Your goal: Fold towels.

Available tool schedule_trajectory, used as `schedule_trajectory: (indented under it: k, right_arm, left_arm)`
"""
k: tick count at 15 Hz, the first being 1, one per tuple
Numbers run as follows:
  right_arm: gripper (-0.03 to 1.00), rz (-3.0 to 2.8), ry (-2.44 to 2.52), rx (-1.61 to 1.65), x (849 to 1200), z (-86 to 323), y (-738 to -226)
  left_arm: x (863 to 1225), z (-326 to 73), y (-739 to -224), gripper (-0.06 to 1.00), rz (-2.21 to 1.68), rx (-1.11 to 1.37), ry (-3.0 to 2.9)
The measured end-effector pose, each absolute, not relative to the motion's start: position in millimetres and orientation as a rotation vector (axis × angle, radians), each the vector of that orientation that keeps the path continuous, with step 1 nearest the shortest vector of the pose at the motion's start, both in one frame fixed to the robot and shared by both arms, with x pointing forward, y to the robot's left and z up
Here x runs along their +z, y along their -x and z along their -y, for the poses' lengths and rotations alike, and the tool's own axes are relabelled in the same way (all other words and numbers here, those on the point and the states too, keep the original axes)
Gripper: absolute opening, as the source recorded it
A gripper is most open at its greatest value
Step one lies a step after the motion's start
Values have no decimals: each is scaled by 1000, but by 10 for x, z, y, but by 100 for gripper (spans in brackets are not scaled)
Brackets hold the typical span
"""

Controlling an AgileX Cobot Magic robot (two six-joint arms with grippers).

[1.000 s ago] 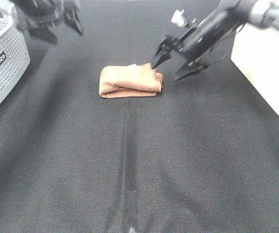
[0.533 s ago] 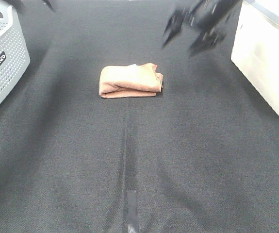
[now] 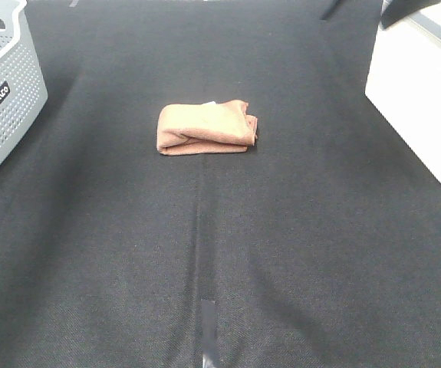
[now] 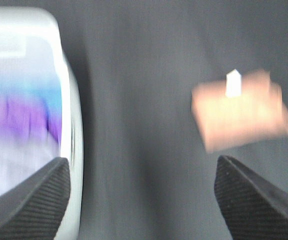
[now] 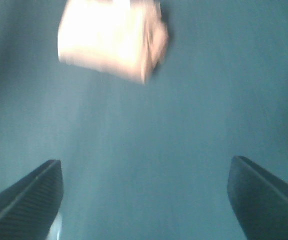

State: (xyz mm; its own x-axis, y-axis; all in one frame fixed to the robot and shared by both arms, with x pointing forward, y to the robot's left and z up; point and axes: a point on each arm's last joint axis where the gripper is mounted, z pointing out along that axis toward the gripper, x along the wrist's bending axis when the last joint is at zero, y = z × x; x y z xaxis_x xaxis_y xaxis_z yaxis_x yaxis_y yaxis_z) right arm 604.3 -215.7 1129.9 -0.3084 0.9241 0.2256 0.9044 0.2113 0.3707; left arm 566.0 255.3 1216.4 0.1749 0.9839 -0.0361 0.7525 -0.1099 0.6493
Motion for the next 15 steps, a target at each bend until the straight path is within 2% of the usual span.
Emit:
schedule_trajectory:
  k: [1,5,8,11,15]
  right_arm:
    - [84,-2410,-1820,686,11299,2157,-6043]
    - [84,-2411,-1822,665,11435,2342,-4940]
    - [84,-2404,-1814,677,11295,2471,-4130]
    - [84,-2332,-1761,764,11013,2586,-3428]
    - [84,-2141,-1564,951,10685,2737,-2657]
  left_arm:
    - [12164,-2553,-5660,75,-1631,563,-1921]
    - [11876,-2703,-4514,75,-1679,514,-1980]
    - [11601,-2806,-3686,75,-1655,542,-1961]
    - [11306,-2907,-2868,75,-1552,665,-1854]
    - [10721,-2971,-2192,75,-1349,833,-1731]
